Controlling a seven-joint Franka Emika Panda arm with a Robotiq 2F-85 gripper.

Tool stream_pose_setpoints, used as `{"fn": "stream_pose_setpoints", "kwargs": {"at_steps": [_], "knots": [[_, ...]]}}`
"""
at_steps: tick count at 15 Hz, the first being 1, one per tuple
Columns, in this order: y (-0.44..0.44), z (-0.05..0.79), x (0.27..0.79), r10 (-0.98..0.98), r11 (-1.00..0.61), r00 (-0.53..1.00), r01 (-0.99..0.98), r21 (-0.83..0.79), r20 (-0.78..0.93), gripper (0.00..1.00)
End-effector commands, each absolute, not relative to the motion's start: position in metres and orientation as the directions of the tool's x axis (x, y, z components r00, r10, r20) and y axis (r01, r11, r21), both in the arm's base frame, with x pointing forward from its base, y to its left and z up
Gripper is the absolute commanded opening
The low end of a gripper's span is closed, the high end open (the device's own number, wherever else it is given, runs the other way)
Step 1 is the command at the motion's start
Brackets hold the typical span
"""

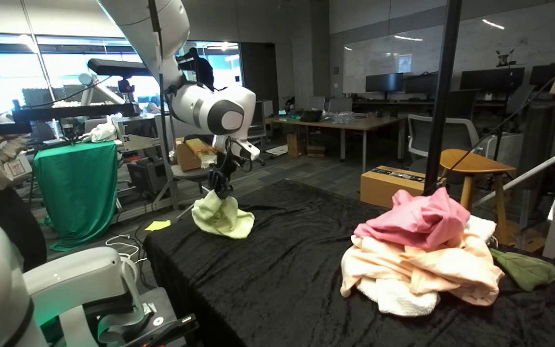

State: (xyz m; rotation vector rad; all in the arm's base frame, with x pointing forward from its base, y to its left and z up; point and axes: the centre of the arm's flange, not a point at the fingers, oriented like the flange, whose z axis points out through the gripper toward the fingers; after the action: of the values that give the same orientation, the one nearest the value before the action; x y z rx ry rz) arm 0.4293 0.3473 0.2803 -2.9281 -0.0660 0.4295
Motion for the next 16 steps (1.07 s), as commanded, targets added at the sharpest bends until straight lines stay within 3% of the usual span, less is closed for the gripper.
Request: {"fn": "stream_pose_setpoints", "kwargs": {"at_steps": [1, 16], "knots": [[0.305, 0.311, 0.448, 0.055, -0.988, 0.964, 0.014, -0.155, -0.259, 0.1], [0.128, 0.449, 0.638, -0.175, -0.962, 0.976, -0.197, -0.189, -0.126, 0.1]]}}
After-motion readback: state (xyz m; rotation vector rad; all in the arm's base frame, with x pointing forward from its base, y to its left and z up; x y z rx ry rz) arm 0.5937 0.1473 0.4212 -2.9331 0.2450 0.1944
